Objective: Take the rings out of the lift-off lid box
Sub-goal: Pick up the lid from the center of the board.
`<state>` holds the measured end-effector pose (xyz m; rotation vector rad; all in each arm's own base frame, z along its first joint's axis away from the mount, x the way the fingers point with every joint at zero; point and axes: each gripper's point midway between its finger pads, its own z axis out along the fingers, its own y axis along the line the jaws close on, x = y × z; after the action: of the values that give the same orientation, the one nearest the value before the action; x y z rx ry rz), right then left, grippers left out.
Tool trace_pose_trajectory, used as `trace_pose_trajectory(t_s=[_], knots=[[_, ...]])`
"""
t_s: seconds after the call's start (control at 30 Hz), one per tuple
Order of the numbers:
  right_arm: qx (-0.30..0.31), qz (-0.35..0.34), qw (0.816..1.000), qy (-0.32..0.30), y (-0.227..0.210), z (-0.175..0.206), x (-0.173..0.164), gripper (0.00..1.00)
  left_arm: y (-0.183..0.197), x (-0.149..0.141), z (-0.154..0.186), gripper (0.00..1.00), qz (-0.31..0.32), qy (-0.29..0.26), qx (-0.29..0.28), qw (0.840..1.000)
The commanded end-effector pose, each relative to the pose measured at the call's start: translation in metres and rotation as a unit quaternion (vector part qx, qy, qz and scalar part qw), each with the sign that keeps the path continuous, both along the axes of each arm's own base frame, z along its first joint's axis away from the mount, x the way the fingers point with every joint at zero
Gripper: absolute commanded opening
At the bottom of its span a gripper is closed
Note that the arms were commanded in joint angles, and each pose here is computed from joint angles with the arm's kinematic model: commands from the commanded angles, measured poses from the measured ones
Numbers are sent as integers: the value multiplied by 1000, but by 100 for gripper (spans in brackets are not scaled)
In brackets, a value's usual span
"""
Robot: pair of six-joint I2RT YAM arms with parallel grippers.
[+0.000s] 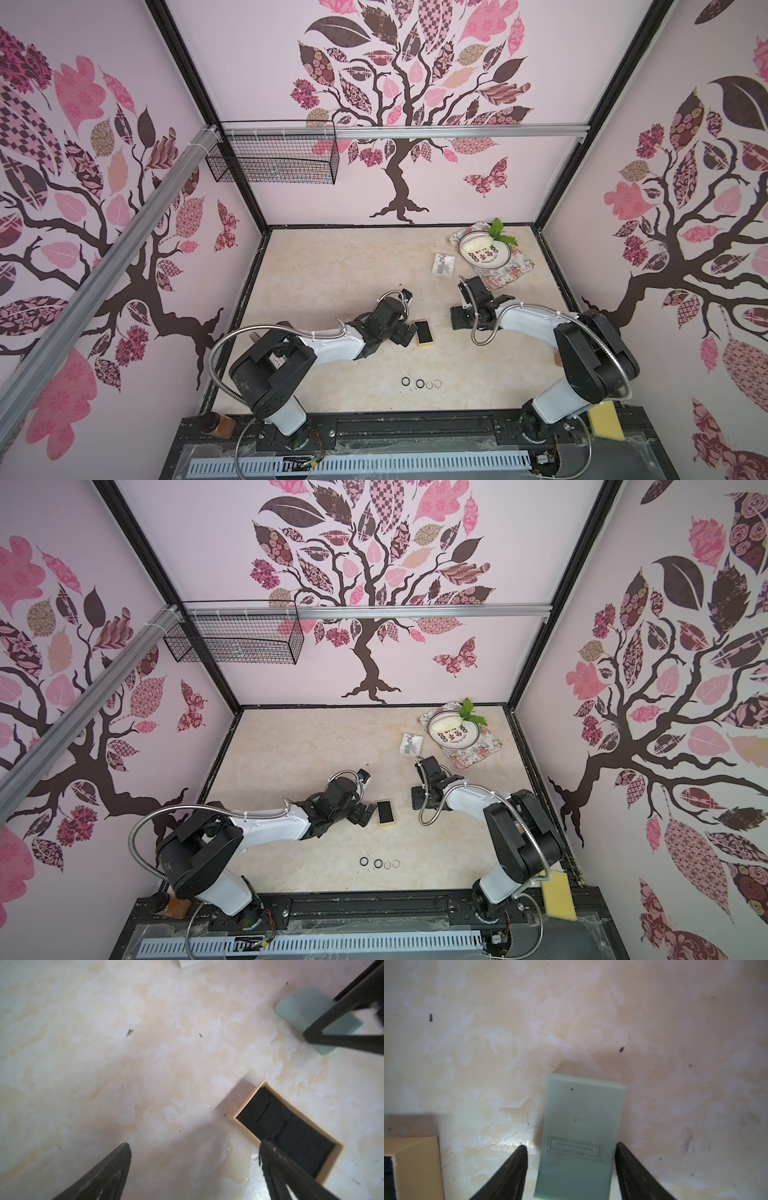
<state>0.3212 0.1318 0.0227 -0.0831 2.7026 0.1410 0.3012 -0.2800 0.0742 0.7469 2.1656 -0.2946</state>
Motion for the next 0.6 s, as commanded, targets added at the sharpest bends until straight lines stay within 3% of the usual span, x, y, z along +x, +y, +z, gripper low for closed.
trace_pose_trajectory(t_s=[0.0,0.17,0.33,0.57], knots=[[-11,-11,1000,4,-3,1,8,63,11,-11,13,98,-6,-15,-17,1000],[-13,-11,1000,6,-3,2,7,52,31,-35,36,98,-11,-27,-39,999],[-9,-6,1000,-1,-4,20,3,50,43,-56,53,98,-31,-39,-62,997],[7,27,1000,-8,19,52,-24,49,55,-65,54,98,-36,-49,-52,997]])
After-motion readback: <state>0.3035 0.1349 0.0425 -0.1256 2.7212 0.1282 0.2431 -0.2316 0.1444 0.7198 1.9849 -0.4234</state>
